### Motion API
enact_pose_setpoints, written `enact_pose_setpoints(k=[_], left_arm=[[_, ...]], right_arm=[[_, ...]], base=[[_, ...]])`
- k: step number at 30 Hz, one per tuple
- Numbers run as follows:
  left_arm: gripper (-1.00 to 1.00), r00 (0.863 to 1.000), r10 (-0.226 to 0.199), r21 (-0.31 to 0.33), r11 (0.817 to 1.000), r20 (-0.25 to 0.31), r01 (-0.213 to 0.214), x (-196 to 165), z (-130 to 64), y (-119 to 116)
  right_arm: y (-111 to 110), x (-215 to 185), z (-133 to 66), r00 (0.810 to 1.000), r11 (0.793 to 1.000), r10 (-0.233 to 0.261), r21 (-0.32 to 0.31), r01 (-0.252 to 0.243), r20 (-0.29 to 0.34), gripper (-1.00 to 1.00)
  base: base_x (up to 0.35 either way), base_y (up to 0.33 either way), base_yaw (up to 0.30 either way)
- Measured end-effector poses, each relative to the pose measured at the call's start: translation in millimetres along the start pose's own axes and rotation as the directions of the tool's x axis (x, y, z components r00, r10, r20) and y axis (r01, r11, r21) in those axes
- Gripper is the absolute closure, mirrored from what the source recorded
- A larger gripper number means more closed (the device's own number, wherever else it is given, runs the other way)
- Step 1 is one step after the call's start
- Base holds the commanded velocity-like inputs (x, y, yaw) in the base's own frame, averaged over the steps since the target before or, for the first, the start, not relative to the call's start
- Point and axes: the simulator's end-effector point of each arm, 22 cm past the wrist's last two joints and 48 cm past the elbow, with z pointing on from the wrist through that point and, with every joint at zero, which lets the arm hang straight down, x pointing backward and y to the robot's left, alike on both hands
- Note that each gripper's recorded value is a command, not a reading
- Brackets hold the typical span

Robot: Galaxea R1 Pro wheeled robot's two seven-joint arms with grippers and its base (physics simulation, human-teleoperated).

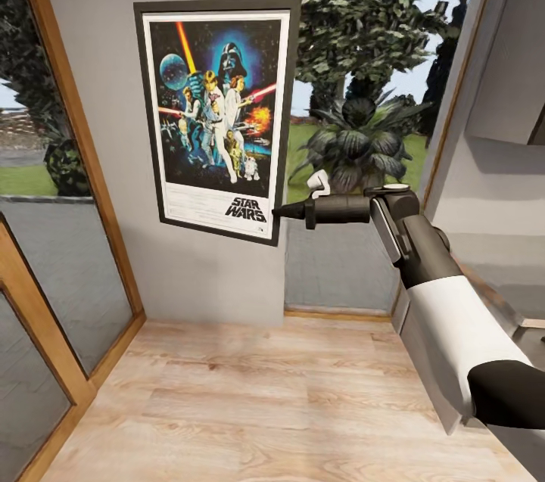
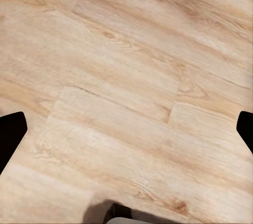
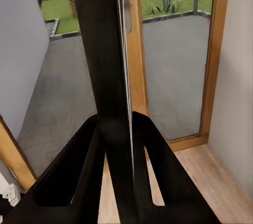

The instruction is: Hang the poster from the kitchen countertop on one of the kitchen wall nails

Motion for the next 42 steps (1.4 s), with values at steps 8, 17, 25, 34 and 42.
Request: enact_pose_setpoints(k=[8,17,25,34,42], left_arm=[[-1.00,1.000,0.000,0.000,1.000,0.000,0.000,0.1,-0.1,0.0],[-1.00,1.000,0.000,0.000,1.000,-0.001,0.000,0.3,-0.1,-0.1],[-1.00,1.000,-0.001,0.000,1.000,-0.002,0.001,0.8,-0.1,0.0],[-1.00,1.000,0.000,0.000,1.000,-0.003,0.000,1.2,-0.2,0.0],[-1.00,1.000,0.000,0.000,1.000,-0.004,0.000,1.3,-0.1,0.1]], right_arm=[[0.1,-0.1,0.1,1.000,1.000,0.000,0.000,0.000,0.000,1.00],[0.0,0.0,-0.1,1.000,1.000,0.000,0.000,0.000,0.000,1.00],[0.1,-0.3,-0.6,1.000,1.000,-0.001,0.001,0.001,0.000,1.00],[0.5,-1.3,-1.0,1.000,1.000,-0.003,0.000,0.003,0.003,1.00],[0.5,-1.9,-1.4,1.000,1.000,-0.004,0.001,0.004,0.004,1.00]], base=[[0.213,0.244,0.091],[0.246,0.237,0.186],[0.251,0.248,0.013],[0.284,0.204,0.000],[0.334,0.037,0.000]])
